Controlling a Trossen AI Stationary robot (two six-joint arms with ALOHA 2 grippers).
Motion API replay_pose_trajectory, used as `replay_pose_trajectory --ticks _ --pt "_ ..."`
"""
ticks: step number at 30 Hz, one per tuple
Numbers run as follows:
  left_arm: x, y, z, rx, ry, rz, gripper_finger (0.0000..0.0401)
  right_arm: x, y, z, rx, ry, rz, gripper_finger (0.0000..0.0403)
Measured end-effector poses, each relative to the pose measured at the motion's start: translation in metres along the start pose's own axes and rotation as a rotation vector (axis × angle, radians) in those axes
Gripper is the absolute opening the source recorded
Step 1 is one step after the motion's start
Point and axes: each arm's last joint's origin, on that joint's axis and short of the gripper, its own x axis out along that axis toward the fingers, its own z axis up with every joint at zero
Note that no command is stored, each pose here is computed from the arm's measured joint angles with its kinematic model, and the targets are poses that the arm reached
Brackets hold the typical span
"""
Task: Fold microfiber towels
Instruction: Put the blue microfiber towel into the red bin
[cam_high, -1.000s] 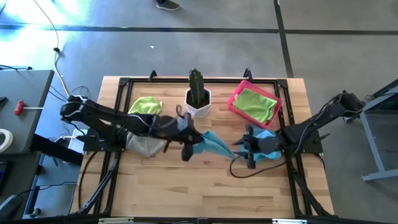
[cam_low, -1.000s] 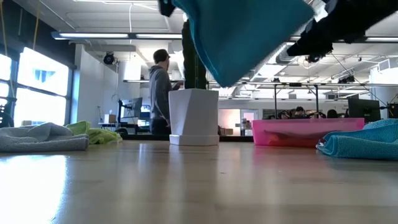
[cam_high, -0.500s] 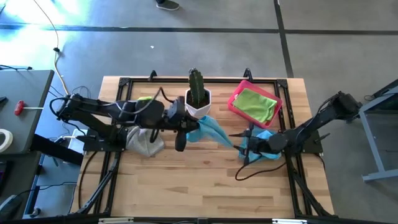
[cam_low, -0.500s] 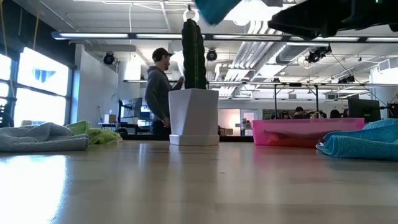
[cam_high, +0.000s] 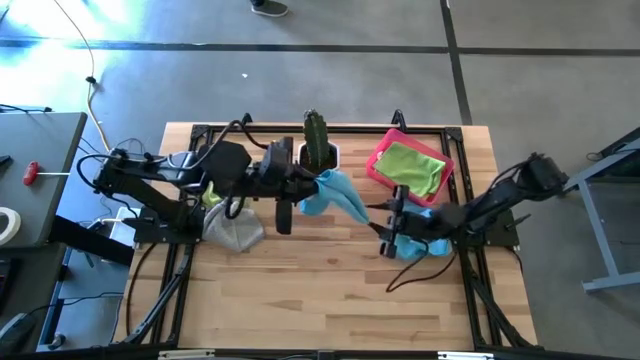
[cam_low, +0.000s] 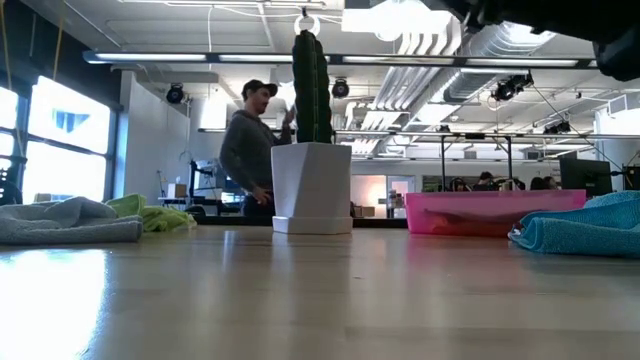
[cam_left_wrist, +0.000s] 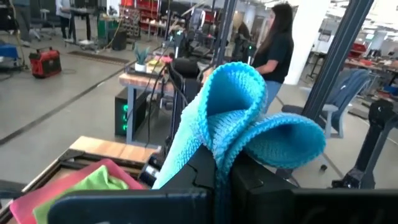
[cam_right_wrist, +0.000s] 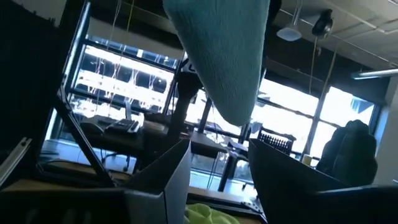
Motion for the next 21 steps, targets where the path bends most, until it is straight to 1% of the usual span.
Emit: replay_pose_trajectory --ticks 3,6,8,11,13,16,21 --pt "0.002 0.0 -0.002 0.006 0.007 0.001 0.0 0.014 0.0 0.001 -0.008 -0.031 0.022 0.0156" --pt "0.008 -0.001 -0.005 0.006 0.011 0.002 0.0 0.031 0.002 0.002 -0.043 -0.042 0.028 0.0156" --pt "0.011 -0.001 -0.009 0.012 0.036 0.004 0.0 0.043 0.002 0.003 -0.084 -0.039 0.013 0.0157" --pt "0.013 -0.001 -0.009 0.011 0.03 0.003 0.0 0.054 0.003 0.006 -0.121 -0.037 -0.002 0.0162" --pt "0.013 -0.001 -0.011 0.008 0.045 0.005 0.0 0.057 0.003 0.008 -0.141 -0.037 -0.012 0.0165" --pt "0.013 -0.001 -0.011 0.009 0.045 0.005 0.0 0.058 0.005 0.012 -0.138 -0.049 -0.015 0.0166" --pt "0.01 -0.001 -0.008 0.015 0.033 0.007 0.0 0.056 0.01 0.015 -0.081 -0.057 0.005 0.0166"
